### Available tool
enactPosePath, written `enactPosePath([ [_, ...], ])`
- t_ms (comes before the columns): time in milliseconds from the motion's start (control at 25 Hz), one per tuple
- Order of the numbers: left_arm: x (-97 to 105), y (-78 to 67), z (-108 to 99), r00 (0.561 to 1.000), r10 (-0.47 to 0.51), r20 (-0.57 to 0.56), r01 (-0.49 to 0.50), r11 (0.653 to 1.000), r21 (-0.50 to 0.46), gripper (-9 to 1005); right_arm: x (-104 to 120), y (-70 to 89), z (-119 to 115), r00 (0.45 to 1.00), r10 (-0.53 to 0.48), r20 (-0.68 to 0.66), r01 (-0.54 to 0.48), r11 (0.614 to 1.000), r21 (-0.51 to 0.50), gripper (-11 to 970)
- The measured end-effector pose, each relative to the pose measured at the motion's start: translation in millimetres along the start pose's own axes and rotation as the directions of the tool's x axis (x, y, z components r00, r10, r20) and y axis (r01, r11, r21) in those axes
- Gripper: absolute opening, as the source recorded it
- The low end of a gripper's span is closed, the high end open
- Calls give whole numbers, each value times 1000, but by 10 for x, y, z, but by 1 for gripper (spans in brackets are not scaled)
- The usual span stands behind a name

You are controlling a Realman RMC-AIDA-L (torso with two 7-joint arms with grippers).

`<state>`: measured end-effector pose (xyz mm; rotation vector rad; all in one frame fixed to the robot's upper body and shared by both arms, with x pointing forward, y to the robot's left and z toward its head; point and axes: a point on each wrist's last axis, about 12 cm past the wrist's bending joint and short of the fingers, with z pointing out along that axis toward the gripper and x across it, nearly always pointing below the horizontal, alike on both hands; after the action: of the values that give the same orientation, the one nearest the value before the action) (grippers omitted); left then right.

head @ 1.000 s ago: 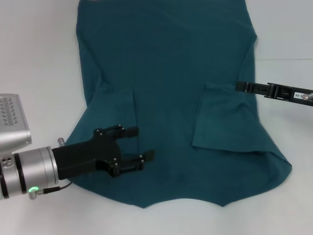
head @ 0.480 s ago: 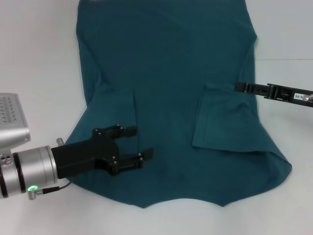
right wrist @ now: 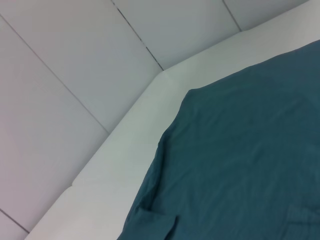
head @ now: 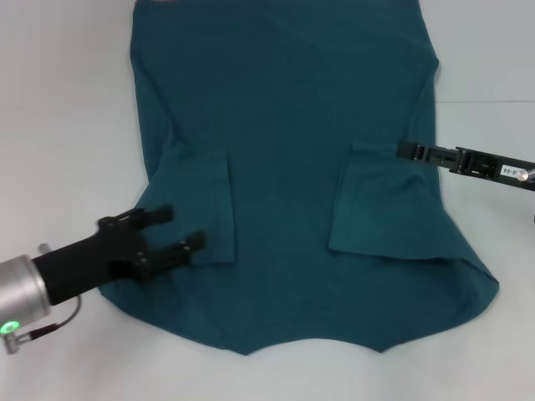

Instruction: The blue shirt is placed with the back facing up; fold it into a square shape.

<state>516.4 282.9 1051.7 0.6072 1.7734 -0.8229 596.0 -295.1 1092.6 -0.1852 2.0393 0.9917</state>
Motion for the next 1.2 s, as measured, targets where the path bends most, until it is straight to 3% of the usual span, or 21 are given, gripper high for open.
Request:
enactPosePath([
  [440, 204, 82, -327, 997, -40, -63, 31, 990, -140, 778, 37, 41, 67, 1000, 14, 20, -13, 1000, -8, 934],
  [1200, 348, 192, -390, 982, -29, -187, -18, 970, -242, 772, 75, 58, 91, 1000, 21, 17, -21, 1000, -14, 931],
])
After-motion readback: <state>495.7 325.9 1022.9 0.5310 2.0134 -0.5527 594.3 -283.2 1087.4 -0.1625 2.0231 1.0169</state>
